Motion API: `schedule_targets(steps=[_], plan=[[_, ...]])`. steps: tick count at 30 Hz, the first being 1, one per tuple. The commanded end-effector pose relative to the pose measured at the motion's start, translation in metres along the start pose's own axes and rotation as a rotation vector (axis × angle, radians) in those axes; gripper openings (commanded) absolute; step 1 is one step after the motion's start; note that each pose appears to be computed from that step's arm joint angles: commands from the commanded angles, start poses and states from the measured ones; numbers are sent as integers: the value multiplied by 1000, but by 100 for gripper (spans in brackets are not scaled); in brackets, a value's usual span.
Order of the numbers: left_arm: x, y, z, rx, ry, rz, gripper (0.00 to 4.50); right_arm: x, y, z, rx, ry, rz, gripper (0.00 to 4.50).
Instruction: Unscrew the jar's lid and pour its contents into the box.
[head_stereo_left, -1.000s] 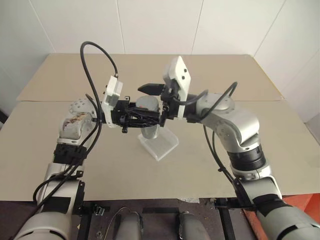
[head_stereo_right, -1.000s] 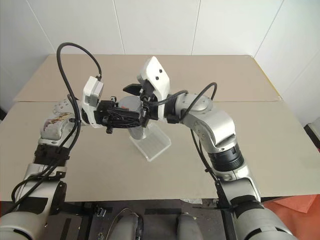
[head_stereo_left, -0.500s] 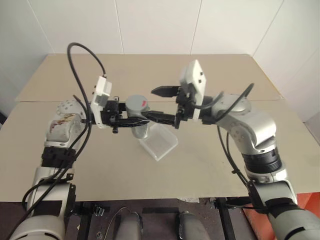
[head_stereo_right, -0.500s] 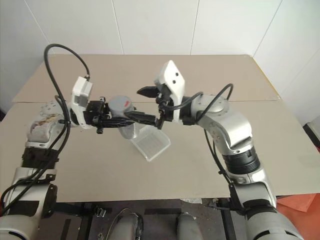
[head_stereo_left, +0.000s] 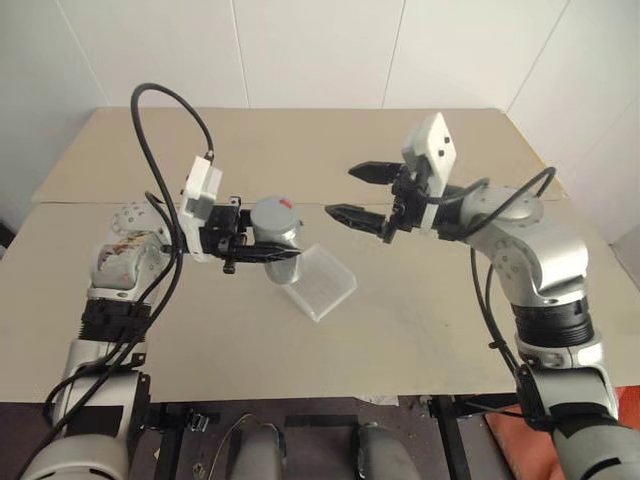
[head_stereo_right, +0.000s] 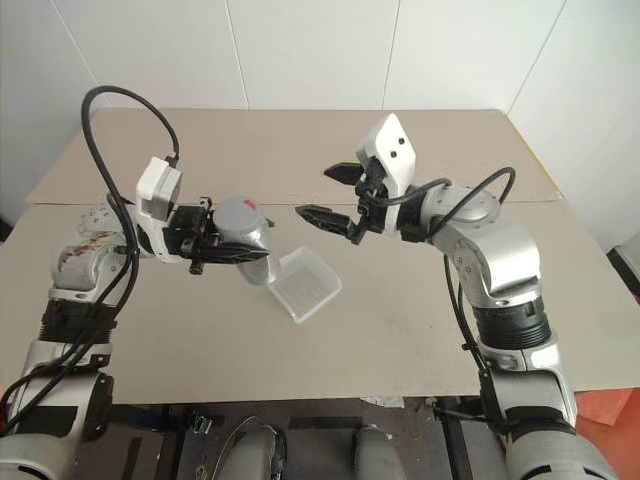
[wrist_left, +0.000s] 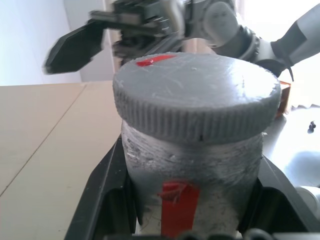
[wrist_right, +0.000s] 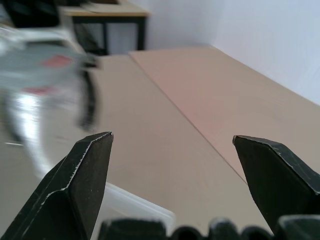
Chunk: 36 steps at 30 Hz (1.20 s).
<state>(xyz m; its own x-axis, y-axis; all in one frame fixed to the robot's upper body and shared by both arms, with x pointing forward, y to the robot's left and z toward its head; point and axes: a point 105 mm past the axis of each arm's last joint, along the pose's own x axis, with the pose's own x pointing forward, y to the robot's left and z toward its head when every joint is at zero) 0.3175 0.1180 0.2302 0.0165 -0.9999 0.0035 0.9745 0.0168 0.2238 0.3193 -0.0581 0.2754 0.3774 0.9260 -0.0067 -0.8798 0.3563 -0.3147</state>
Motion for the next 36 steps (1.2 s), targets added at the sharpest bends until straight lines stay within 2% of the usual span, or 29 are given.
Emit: schedule_targets(steps=[1, 14, 20, 24, 36], plan=[[6, 6, 5, 51, -13, 8, 199, 0, 18, 21, -54, -50, 69, 448], [18, 11, 4, 71, -23, -21, 199, 49, 38, 29, -62, -83, 128, 448], [16, 8, 6, 80, -18, -27, 199, 63, 32, 26, -45, -88, 118, 448], [13, 6, 6, 82, -12, -25, 199, 62, 25, 23, -32, -97, 109, 448], [0, 0, 7, 76, 12, -23, 199, 31, 3, 14, -18, -95, 64, 448]])
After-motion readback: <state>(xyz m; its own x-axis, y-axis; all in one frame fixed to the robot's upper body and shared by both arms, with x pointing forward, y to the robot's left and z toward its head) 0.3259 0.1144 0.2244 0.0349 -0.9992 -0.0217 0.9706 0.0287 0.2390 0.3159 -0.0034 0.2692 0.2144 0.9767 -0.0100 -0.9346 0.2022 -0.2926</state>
